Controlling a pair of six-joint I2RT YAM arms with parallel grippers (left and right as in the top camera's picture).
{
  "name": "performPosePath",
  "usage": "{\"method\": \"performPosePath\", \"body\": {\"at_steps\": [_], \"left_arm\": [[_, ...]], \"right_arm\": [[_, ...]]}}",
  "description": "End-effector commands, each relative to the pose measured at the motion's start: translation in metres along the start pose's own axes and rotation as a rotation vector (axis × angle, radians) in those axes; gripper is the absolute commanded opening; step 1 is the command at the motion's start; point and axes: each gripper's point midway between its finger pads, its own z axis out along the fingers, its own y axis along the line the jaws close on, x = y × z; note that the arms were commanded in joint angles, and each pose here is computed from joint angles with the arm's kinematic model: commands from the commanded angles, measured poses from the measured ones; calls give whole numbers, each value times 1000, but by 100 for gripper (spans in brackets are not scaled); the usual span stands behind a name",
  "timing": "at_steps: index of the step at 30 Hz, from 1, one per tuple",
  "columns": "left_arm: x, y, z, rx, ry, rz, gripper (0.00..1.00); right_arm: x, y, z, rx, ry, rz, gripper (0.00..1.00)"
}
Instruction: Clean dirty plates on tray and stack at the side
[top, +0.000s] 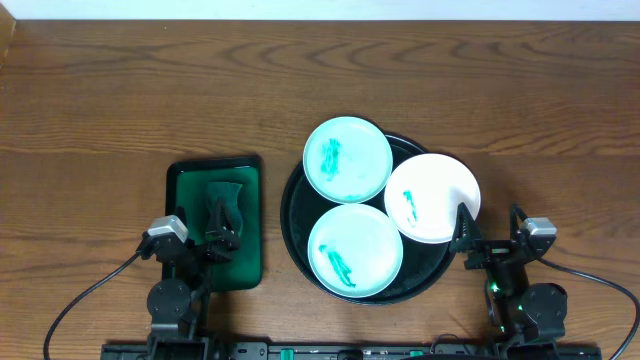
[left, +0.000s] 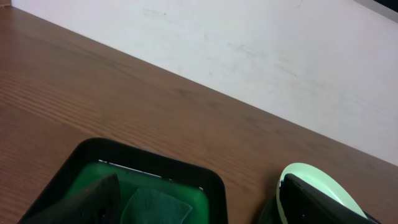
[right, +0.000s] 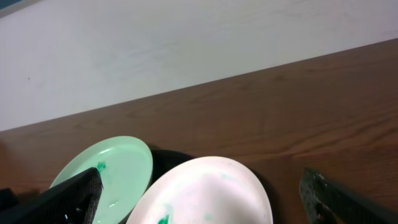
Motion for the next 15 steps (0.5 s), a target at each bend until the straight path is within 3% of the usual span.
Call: {"method": "performPosePath", "body": {"at_steps": [1, 7, 15], "left_arm": [[14, 10, 0, -38, 47, 13, 82], [15, -10, -2, 62, 91, 181, 82], [12, -10, -10, 15, 280, 302, 82]], "right_arm": [[1, 2, 0, -11, 4, -19, 99], [1, 2, 0, -11, 4, -19, 99], [1, 2, 0, -11, 4, -19, 99]]}}
